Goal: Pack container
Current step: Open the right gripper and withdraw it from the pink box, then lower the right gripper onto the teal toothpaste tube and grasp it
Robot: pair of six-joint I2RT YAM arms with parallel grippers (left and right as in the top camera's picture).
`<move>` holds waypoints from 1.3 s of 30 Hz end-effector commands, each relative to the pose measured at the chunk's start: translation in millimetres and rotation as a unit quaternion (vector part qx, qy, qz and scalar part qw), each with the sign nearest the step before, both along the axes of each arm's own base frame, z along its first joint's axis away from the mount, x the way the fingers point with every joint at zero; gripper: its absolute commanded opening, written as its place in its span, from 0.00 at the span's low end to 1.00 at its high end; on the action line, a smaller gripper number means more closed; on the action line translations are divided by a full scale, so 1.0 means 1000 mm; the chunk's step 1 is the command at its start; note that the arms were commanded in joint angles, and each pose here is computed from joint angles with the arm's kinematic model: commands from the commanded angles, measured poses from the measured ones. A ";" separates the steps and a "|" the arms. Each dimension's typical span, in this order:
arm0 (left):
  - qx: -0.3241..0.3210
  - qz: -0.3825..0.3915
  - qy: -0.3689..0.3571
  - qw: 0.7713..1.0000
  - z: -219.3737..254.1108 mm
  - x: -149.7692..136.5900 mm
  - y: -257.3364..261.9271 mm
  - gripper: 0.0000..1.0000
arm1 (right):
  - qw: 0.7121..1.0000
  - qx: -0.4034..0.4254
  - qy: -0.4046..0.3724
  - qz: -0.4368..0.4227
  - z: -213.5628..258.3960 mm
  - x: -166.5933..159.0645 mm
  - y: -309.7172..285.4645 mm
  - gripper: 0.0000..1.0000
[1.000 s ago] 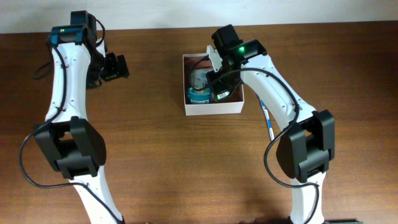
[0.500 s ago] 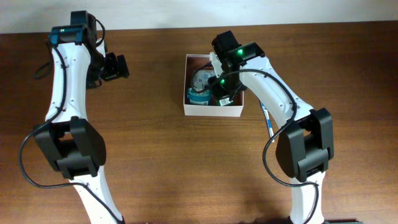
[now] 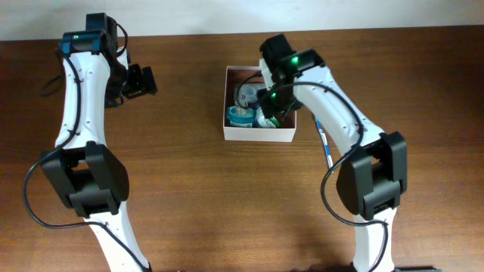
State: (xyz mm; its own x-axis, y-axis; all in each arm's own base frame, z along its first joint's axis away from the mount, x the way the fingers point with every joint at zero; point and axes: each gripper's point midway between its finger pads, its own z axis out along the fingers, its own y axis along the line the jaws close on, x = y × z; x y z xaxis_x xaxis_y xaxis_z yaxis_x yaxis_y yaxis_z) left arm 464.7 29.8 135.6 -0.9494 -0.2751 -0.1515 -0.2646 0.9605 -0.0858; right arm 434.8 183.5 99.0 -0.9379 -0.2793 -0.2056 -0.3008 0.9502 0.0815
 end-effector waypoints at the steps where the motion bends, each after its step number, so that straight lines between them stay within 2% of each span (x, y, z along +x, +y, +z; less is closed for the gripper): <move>1: -0.002 -0.001 -0.020 1.000 0.016 0.001 0.000 0.99 | 0.996 0.013 -0.075 -0.043 0.081 0.019 -0.038 0.50; 4: -0.002 -0.001 -0.020 1.000 0.016 0.001 0.000 0.99 | 0.994 -0.011 -0.069 -0.081 0.096 0.014 -0.078 0.50; 6: -0.002 -0.001 -0.020 1.000 0.016 0.001 0.000 0.99 | 0.990 -0.047 -0.046 -0.127 0.093 0.007 -0.127 0.49; 12: -0.002 -0.001 -0.020 1.000 0.016 0.001 0.000 0.99 | 0.975 -0.067 0.009 -0.211 0.065 -0.007 -0.209 0.49; 14: -0.002 -0.001 -0.020 1.000 0.016 0.001 0.000 0.99 | 0.976 -0.077 0.036 -0.199 0.048 -0.017 -0.226 0.48; 20: -0.002 -0.001 -0.020 1.000 0.016 0.001 0.000 0.99 | 0.973 -0.082 0.080 -0.202 0.008 -0.035 -0.248 0.48; 22: -0.002 -0.001 -0.020 1.000 0.016 0.001 0.000 0.99 | 0.975 -0.078 0.086 -0.191 -0.007 -0.038 -0.251 0.45; 30: -0.002 -0.001 -0.020 1.000 0.016 0.001 0.000 0.99 | 0.981 -0.071 0.102 -0.150 -0.042 -0.049 -0.240 0.34; 39: -0.002 -0.001 -0.020 1.000 0.016 0.001 0.000 0.99 | 0.987 -0.048 0.105 -0.113 -0.074 -0.056 -0.215 0.33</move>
